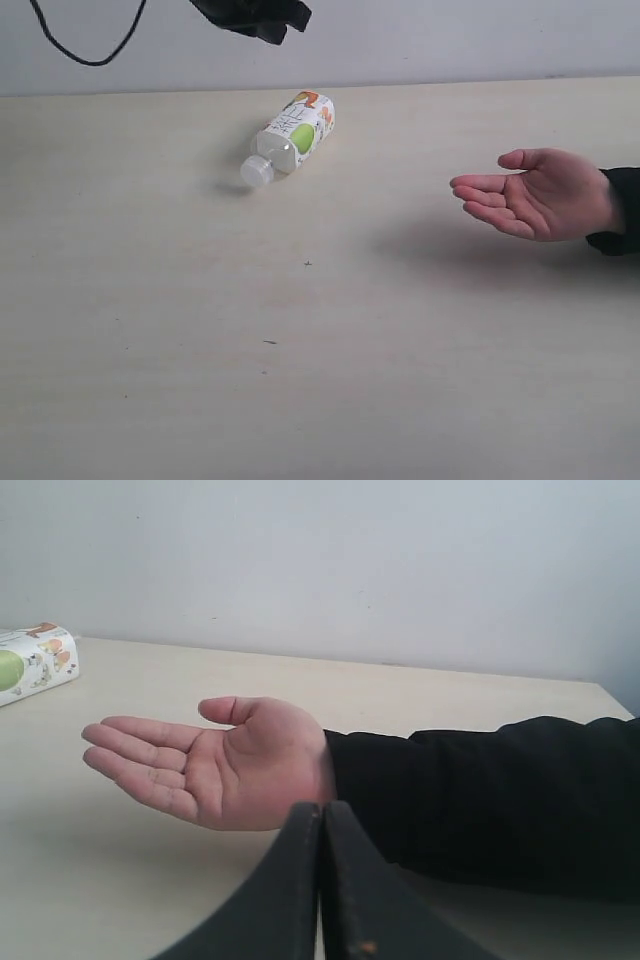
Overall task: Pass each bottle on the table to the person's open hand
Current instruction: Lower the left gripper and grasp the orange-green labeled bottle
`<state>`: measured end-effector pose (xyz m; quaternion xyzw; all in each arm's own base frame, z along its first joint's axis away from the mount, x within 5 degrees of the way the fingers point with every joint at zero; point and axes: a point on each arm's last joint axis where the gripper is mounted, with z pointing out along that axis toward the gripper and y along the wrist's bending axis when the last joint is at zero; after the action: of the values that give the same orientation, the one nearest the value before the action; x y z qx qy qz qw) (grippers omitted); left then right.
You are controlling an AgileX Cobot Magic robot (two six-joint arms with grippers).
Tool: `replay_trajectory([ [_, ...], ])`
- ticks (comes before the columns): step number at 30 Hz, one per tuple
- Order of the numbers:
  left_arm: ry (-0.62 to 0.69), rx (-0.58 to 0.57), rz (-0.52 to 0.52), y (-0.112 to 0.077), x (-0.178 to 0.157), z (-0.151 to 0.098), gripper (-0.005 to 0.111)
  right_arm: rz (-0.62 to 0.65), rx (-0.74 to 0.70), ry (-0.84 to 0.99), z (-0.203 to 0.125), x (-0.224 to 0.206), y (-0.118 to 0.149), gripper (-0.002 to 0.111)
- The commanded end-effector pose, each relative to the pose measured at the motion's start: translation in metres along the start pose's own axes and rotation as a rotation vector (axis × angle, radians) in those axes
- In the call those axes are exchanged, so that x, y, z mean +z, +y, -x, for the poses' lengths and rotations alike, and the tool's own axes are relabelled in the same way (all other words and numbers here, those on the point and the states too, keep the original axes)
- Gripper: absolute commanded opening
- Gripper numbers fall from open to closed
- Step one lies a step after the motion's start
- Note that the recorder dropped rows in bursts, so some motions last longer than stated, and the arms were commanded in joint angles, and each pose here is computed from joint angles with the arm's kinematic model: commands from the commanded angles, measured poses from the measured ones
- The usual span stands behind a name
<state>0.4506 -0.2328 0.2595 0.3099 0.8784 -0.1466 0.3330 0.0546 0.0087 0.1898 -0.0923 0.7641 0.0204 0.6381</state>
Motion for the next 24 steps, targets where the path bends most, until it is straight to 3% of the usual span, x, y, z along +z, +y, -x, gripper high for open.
replay_trajectory([
  [1,0.077,-0.009,-0.004,0.003,0.025,-0.013,0.0,-0.003,-0.002,-0.005,-0.001,0.0,0.0,0.001],
  [8,0.19,-0.001,-0.009,0.007,0.054,-0.036,0.005,-0.003,-0.002,-0.005,-0.001,0.0,0.0,0.001],
  [13,0.169,0.023,-0.003,0.008,0.056,-0.034,0.031,-0.003,-0.002,-0.005,-0.001,0.0,0.0,0.001],
  [18,0.139,0.024,0.005,0.009,0.055,-0.029,0.072,-0.003,-0.002,-0.005,-0.001,0.0,0.0,0.001],
  [24,0.125,0.019,0.014,0.011,0.064,-0.032,0.076,-0.003,-0.002,-0.005,-0.001,0.0,0.0,0.001],
])
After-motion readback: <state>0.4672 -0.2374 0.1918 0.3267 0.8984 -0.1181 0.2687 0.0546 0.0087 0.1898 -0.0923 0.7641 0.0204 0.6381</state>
